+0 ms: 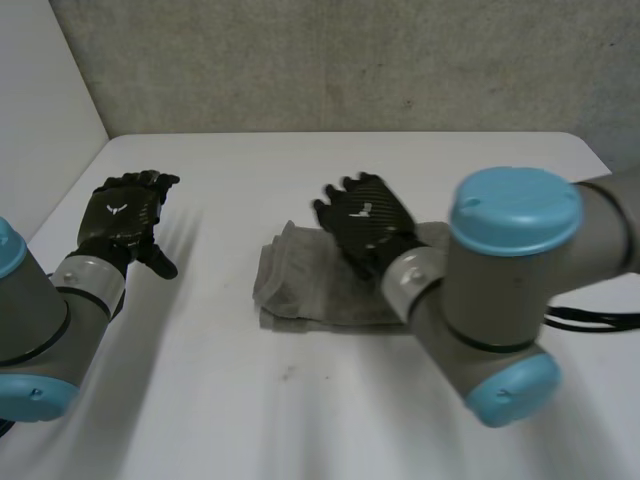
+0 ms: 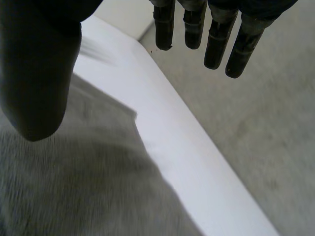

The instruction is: Fold the towel.

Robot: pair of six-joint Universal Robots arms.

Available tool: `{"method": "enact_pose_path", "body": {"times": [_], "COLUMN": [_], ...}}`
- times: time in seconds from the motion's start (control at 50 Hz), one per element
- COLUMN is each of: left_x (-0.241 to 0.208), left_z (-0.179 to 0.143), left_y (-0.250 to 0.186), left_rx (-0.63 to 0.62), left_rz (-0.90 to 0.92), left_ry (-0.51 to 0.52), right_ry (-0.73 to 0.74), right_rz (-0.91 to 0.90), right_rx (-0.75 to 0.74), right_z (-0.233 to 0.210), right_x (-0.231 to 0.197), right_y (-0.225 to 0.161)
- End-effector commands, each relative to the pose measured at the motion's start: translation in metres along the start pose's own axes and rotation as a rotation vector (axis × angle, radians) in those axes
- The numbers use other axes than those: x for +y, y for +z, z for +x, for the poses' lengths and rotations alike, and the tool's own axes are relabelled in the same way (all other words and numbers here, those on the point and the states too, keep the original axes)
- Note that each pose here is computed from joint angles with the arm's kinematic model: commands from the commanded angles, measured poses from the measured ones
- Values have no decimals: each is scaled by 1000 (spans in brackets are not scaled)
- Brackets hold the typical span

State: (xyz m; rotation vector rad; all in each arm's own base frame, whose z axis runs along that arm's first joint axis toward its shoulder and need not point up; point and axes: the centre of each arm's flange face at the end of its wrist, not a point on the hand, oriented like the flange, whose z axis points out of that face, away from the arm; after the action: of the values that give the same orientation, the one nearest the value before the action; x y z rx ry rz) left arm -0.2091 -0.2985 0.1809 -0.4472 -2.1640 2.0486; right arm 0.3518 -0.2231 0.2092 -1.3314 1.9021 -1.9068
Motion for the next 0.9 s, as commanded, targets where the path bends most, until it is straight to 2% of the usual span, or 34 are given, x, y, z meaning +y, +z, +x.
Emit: {"method": "enact_pose_path", "body": {"times": [0.02, 0.12, 0.28, 0.36, 0.48, 0.5, 0.52, 0.56, 0.58, 0.62, 0.68, 0.72, 0.74, 0.78, 0.82, 0.9], "left_x": [1, 2, 3, 1, -21, -31, -32, -54, -54, -64, -79, -91, -91, -100, -104, -109], "left_z": [1, 7, 13, 13, 13, 13, 13, 15, 15, 17, 24, 27, 27, 27, 28, 35], "left_y": [0, -2, -5, -6, -2, 0, 0, 1, 1, 1, 2, 4, 4, 6, 6, 6], "left_rx": [2, 18, 34, 35, 38, 38, 38, 44, 44, 49, 69, 81, 81, 88, 94, 115], "left_rz": [4, 1, -2, 5, 60, 89, 89, 151, 152, 174, 205, 233, 234, 255, 265, 279], "left_ry": [2, 5, 7, 6, -4, -6, -6, -6, -6, -8, -36, -80, -80, -126, -141, -164], "right_ry": [55, 104, 128, 106, -36, -89, -89, -211, -212, -338, -391, -457, -457, -465, -465, -456], "right_rz": [-172, -305, -322, -288, -157, -103, -103, 35, 35, 136, 170, 214, 214, 227, 220, 184], "right_rx": [56, 114, 112, 138, 185, 166, 166, 71, 71, -8, -55, -178, -178, -328, -375, -362], "right_z": [29, 56, 62, 69, 87, 78, 78, 36, 36, -6, -24, -60, -60, -97, -109, -110], "right_x": [52, 99, 127, 122, 80, 62, 62, 21, 20, -6, -13, -13, -13, -2, 3, 8], "right_y": [-10, -17, -12, -6, 16, 22, 22, 32, 32, 40, 43, 45, 45, 42, 40, 43]}}
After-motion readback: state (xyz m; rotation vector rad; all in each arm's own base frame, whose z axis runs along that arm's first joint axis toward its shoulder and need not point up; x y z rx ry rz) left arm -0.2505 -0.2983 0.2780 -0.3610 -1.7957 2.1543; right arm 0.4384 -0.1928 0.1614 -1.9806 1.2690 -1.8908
